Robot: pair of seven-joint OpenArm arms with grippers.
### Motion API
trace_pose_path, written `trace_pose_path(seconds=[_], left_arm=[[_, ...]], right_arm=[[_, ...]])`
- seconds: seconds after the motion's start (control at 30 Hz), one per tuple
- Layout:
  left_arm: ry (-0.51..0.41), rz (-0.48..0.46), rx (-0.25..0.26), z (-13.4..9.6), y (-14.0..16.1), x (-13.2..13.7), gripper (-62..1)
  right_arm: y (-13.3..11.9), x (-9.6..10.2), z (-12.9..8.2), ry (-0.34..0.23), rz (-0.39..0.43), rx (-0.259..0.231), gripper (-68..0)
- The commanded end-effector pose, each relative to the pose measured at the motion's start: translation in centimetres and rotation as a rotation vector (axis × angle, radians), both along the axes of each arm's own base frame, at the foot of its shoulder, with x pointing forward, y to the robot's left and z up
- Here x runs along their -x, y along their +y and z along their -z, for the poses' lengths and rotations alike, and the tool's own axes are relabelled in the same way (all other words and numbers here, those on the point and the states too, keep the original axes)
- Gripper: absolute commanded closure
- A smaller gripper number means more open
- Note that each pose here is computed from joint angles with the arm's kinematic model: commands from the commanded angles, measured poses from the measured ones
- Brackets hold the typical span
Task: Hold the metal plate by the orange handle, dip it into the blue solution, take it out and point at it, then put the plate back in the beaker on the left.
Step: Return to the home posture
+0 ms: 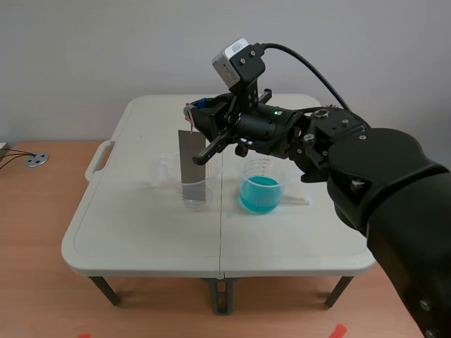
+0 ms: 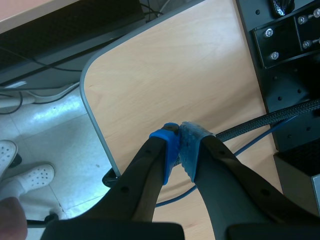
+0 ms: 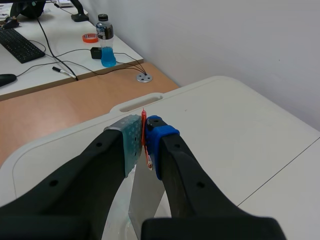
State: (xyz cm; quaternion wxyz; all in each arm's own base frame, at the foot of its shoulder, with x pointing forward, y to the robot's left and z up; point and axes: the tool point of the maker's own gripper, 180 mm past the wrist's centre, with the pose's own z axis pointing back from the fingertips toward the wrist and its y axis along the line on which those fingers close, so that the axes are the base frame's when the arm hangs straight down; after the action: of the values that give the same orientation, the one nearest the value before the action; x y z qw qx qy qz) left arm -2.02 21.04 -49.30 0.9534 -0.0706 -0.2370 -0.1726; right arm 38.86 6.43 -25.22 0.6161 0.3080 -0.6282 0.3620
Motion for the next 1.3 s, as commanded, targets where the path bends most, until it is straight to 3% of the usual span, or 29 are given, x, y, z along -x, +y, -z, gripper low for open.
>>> trace_pose_path(seconds=[0.0,0.57,0.7,0.87,0.93,1.0,1.03,1.13,1.17,1.27], left_arm=[[-0.013,-0.012,0.006,-0.14,-0.12,-0.21,-1.6],[-0.012,-0.012,0.006,-0.14,-0.12,-0.21,-1.7],[-0.012,-0.012,0.006,-0.14,-0.12,-0.21,-1.7],[-0.012,-0.012,0.006,-0.14,-0.12,-0.21,-1.7],[-0.012,-0.012,0.006,-0.14,-0.12,-0.21,-1.8],[-0.013,-0.012,0.006,-0.14,-0.12,-0.22,-9.0],[-0.013,-0.012,0.006,-0.14,-0.12,-0.22,-17.1],[-0.012,-0.012,0.006,-0.13,-0.12,-0.2,-54.6],[-0.011,-0.013,0.006,-0.13,-0.11,-0.17,-62.3],[-0.012,-0.014,0.006,-0.13,-0.13,-0.21,-62.3]], right_arm=[[0.13,-0.6,-1.83,-0.041,-0.001,-0.03,-1.3],[0.02,-0.61,-1.84,-0.043,0.0,-0.03,-5.0],[-0.07,-0.63,-1.79,-0.043,0.001,-0.028,-15.4],[-0.08,-0.62,-2.1,-0.05,0.001,-0.044,-36.4],[-0.08,-0.61,-2.26,-0.055,0.001,-0.051,-39.6],[-0.08,-0.61,-2.34,-0.056,0.001,-0.055,-41.3],[-0.12,-0.66,-2.45,-0.059,0.004,-0.061,-42.8],[-0.21,-0.73,-2.71,-0.053,0.01,-0.083,-49.8],[-0.24,-0.75,-2.74,-0.053,0.011,-0.085,-53.6],[-0.59,-1.18,-2.76,-0.062,0.04,-0.08,-64.7]])
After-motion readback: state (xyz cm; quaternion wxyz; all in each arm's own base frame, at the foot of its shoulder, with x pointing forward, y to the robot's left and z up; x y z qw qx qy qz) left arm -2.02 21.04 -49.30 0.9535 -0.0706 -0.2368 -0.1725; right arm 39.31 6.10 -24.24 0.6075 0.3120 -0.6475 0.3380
